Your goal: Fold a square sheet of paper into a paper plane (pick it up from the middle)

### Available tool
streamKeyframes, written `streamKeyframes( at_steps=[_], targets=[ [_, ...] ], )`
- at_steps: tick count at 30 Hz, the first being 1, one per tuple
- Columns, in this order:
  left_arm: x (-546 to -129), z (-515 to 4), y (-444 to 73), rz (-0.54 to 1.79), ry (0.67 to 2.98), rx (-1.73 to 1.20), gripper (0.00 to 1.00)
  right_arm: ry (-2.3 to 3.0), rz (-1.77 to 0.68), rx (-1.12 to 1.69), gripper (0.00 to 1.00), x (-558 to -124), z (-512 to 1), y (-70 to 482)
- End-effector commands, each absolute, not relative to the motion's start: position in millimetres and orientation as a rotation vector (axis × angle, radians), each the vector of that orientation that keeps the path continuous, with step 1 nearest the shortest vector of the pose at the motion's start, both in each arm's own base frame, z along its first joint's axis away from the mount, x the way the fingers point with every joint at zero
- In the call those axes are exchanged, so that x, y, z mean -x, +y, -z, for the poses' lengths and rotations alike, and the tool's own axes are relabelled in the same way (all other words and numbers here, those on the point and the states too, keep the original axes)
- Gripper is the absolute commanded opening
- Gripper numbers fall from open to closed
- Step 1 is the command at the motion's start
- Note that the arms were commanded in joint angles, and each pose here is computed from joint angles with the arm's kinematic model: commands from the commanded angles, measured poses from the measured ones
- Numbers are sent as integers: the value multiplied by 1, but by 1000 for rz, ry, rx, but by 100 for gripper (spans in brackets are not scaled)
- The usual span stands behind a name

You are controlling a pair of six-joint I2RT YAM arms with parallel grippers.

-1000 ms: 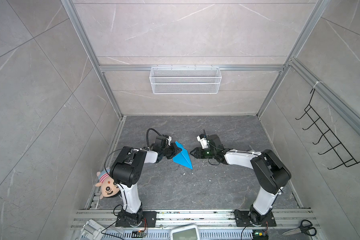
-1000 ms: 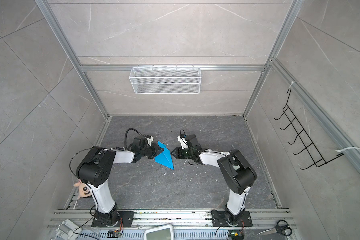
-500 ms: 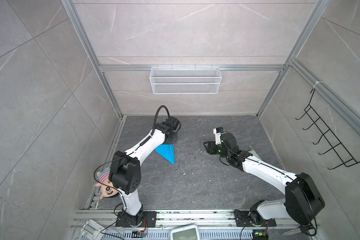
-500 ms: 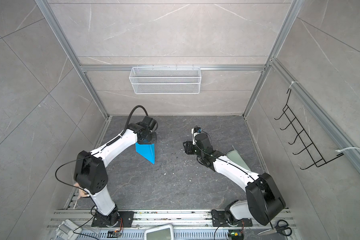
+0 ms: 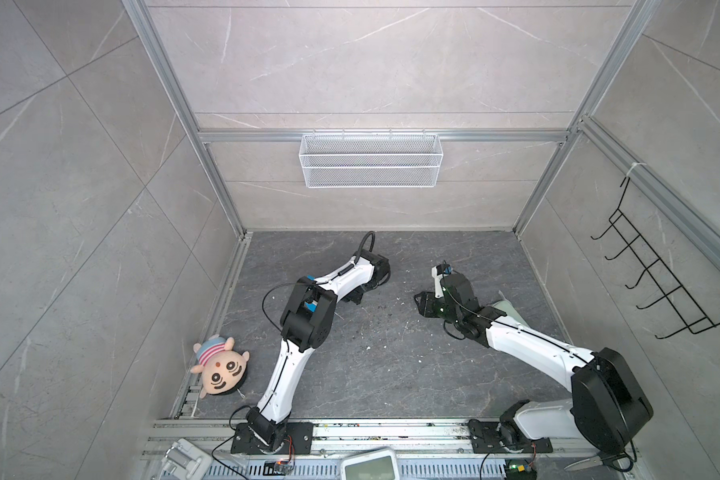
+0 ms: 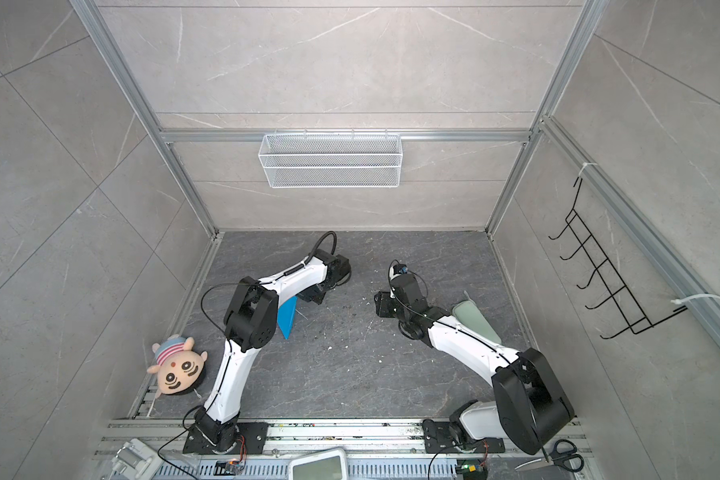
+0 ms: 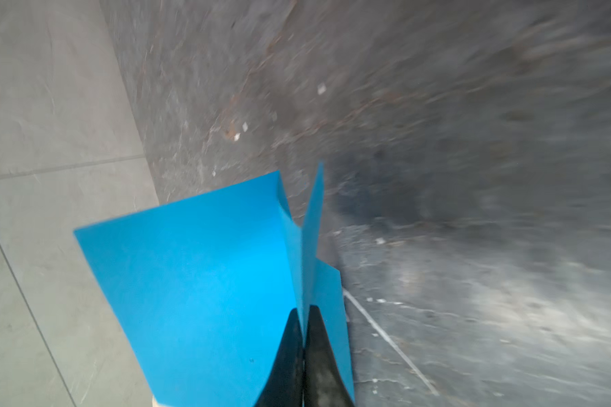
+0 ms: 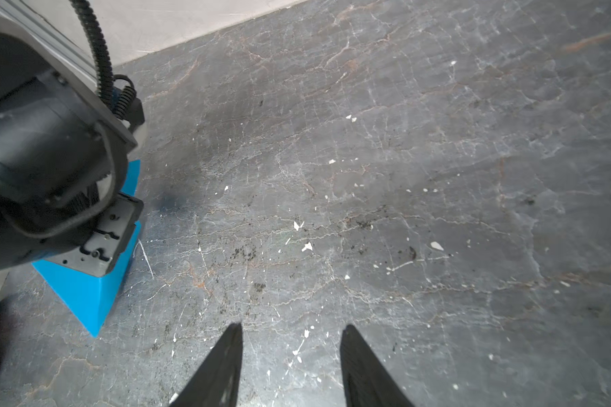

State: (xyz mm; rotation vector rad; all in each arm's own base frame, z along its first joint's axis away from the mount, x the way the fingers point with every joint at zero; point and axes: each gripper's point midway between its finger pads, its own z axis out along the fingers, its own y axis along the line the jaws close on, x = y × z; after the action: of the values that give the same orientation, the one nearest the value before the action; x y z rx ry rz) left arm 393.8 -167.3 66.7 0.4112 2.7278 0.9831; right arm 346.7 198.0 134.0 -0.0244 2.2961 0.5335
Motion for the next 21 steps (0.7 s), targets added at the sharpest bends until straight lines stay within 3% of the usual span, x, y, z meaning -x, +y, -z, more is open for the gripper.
streamKeyframes(
  at_steps=[1,10,15,18,21],
  targets=[
    [-388,-61,-184,-979,2743,-457,8,2318,-513,-18,48,-341,-128,189],
    [-384,-31,-218,-741,2840,-439,17,2326,-504,-52,48,-340,-125,184],
    [-382,-32,-236,-570,2887,-428,28,2328,-504,-65,48,-341,-125,183],
    [-376,-57,-260,-310,2902,-390,35,2324,-499,-87,48,-341,-124,180],
    [-361,-90,-300,144,2889,-337,42,2315,-488,-115,48,-341,-125,175]
  ],
)
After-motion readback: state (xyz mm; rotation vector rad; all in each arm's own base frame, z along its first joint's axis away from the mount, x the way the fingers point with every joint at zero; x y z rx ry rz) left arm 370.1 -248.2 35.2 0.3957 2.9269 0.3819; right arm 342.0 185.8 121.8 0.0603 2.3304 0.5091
